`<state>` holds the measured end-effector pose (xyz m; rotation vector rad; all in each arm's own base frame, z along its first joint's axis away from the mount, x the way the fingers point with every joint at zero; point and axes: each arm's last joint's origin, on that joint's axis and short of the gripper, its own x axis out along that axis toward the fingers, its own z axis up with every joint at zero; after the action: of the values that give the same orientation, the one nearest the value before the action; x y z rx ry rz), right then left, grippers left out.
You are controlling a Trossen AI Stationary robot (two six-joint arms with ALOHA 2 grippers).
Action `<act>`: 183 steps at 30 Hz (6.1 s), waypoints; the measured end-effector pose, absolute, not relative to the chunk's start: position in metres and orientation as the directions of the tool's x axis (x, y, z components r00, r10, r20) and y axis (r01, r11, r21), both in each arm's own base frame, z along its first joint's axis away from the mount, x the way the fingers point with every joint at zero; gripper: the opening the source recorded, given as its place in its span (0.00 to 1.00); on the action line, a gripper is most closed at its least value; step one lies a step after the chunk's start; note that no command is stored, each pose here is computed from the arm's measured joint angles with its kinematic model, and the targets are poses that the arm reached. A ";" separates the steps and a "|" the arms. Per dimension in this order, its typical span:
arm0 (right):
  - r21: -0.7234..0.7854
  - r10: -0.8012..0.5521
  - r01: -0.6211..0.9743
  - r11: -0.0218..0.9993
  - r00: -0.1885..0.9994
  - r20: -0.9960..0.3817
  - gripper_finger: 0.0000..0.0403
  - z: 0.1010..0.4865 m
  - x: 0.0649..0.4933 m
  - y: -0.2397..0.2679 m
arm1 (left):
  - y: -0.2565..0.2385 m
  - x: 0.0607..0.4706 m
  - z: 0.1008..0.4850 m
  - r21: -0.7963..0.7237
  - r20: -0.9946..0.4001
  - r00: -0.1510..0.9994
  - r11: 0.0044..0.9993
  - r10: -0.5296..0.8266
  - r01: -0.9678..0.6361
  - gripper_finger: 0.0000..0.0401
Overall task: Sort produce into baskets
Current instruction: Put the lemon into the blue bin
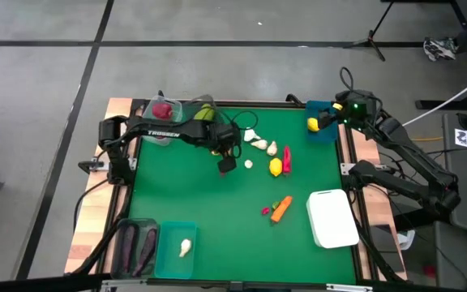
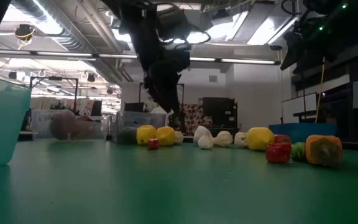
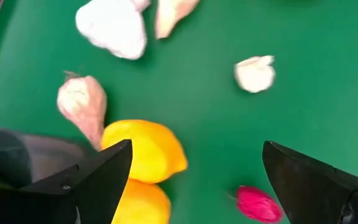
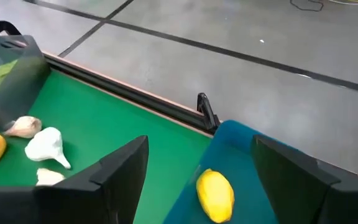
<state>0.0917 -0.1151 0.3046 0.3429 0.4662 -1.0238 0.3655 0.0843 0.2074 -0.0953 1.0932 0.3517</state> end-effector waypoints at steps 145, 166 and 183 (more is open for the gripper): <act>0.058 -0.699 0.864 0.500 0.442 -0.562 0.70 0.300 0.092 -0.114 | 0.054 0.358 0.151 0.361 -0.719 0.003 0.378 0.695 -0.852 0.00; 0.058 -0.698 0.864 0.500 0.441 -0.563 0.70 0.300 0.092 -0.114 | -0.002 0.396 0.192 0.029 -0.717 0.555 0.813 0.422 -0.582 0.00; 0.045 -0.673 0.865 0.500 0.421 -0.608 0.70 0.278 0.093 -0.115 | 0.002 0.396 0.193 0.080 -0.712 0.552 0.831 0.434 -0.550 0.40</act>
<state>0.0928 -0.1152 0.2778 0.3810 0.5692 -0.9927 0.3964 0.0018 0.1935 -0.1582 0.7950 0.5845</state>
